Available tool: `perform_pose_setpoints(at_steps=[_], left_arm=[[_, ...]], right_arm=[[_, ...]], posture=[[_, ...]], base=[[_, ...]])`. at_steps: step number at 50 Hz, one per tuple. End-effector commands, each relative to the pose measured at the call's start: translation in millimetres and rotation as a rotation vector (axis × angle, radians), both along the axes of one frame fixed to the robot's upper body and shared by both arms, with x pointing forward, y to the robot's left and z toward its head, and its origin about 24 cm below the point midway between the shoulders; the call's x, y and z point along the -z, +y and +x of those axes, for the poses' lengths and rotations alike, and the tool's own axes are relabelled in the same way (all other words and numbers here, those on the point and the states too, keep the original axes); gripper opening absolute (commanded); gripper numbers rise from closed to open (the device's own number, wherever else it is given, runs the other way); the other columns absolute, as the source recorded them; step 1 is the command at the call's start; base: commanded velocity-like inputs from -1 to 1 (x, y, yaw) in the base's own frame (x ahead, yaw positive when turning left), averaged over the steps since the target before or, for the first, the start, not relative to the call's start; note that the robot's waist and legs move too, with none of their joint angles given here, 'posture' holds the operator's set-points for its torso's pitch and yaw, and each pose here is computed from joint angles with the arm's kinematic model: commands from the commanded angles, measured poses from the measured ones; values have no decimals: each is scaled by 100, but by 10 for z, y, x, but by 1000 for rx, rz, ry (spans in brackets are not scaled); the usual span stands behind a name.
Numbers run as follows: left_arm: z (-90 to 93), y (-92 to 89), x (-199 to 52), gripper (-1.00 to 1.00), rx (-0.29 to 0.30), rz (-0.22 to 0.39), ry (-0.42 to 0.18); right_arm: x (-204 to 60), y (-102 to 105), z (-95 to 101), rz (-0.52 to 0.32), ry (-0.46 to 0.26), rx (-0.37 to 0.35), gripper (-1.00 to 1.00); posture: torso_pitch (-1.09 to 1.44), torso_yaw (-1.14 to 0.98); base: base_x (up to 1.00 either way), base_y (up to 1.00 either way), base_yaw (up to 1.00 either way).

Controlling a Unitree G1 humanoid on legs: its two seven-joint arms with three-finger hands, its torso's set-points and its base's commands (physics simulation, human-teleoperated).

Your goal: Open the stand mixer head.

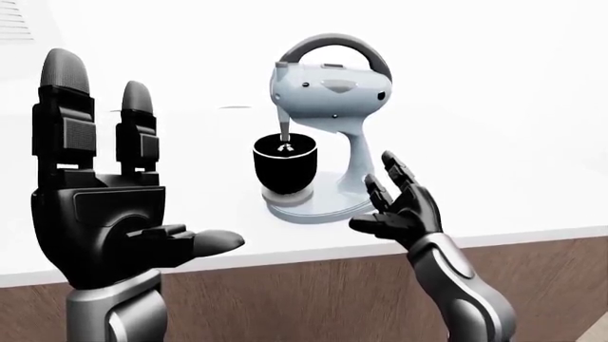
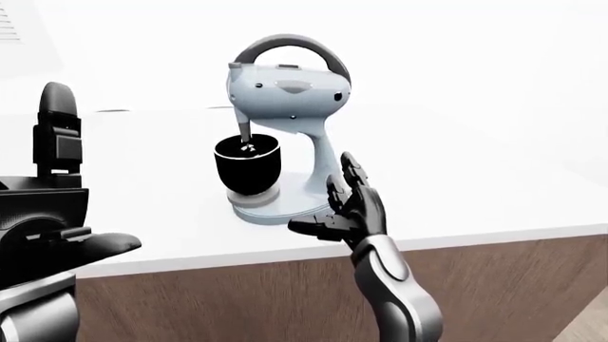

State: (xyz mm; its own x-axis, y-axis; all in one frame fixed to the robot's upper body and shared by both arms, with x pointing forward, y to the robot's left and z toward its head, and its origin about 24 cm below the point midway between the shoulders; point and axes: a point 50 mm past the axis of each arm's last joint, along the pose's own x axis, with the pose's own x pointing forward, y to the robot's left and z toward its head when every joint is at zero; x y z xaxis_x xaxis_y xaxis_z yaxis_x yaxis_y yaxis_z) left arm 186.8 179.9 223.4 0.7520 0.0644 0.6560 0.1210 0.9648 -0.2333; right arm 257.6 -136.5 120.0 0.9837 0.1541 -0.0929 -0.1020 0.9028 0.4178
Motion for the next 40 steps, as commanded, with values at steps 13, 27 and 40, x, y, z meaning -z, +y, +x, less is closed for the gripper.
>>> perform_pose_setpoints(at_steps=[13,27,40], left_arm=[[-31,-13,-75,95,4,7,-53],[-39,-5,-82,95,2,4,-53],[-34,-7,-78,95,2,4,-52]], right_arm=[[-120,5,61,5,-77,1,100],[-50,3,125,-1,-61,6,100],[-22,-15,199,-5,-58,16,100]], posture=[[-41,0],[-41,0],[-41,0]], base=[[0,0,0],[0,0,0],[0,0,0]])
